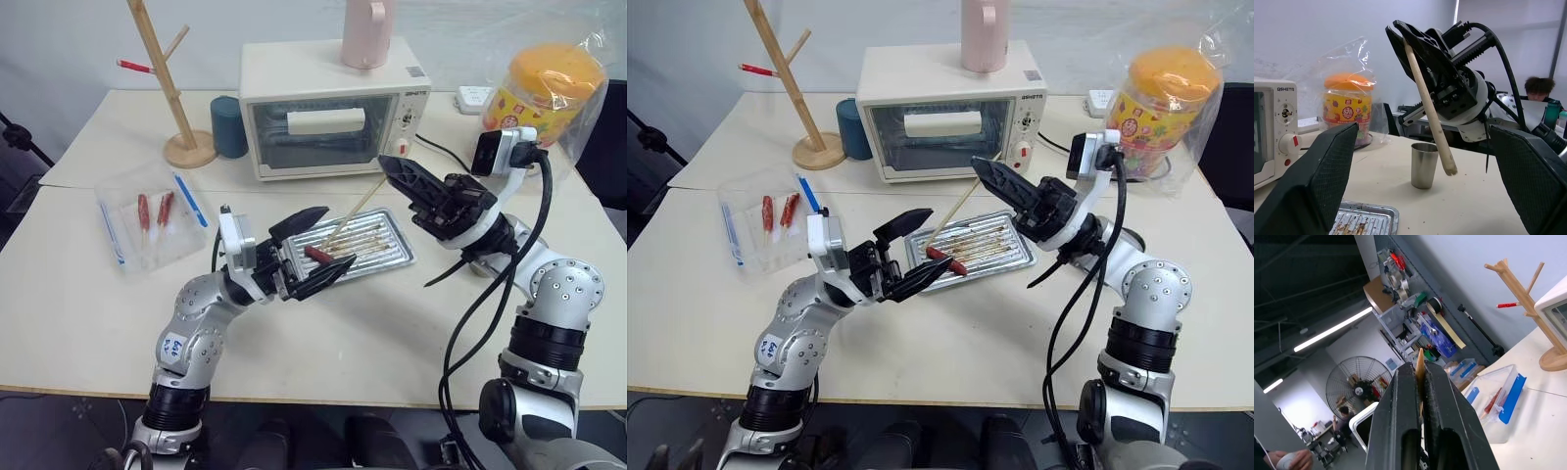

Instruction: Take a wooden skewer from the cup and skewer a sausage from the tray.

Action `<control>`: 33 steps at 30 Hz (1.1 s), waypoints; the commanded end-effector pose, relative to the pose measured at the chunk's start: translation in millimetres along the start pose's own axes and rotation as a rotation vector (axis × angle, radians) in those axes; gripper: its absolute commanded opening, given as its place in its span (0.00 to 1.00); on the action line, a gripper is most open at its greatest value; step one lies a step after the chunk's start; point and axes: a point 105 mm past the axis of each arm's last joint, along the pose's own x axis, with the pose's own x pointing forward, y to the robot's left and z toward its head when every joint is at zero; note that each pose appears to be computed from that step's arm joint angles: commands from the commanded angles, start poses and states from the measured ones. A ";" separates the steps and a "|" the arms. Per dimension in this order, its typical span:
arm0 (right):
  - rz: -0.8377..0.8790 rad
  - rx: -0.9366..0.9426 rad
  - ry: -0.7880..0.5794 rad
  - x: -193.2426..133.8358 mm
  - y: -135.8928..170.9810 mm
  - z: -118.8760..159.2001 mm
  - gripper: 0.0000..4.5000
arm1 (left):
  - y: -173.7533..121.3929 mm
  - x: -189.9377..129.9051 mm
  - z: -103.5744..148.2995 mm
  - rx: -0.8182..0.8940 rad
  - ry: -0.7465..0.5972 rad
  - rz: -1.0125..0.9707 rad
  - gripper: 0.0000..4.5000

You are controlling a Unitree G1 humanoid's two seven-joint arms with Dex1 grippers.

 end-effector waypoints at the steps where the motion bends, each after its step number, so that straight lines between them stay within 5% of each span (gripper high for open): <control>1: 0.043 -0.027 -0.018 5.8 12.2 -1.7 0.01 | -2.3 7.0 9.0 0.041 -0.037 -0.010 0.88; 17: -0.045 0.019 -0.054 -3.5 0.3 -21.2 0.01 | -0.7 10.5 10.6 0.037 -0.069 0.044 0.01; 22: -0.045 0.052 -0.107 -6.0 2.6 -15.7 0.01 | 3.3 8.0 11.8 0.035 -0.066 0.076 0.01; 28: -0.237 -0.249 -0.057 -48.1 -5.2 6.9 0.32 | 21.5 -30.0 14.5 0.069 0.051 0.134 0.00; 33: -0.376 -0.392 0.078 -90.7 -10.2 5.3 0.61 | 32.9 -91.6 8.1 0.070 0.224 0.228 0.00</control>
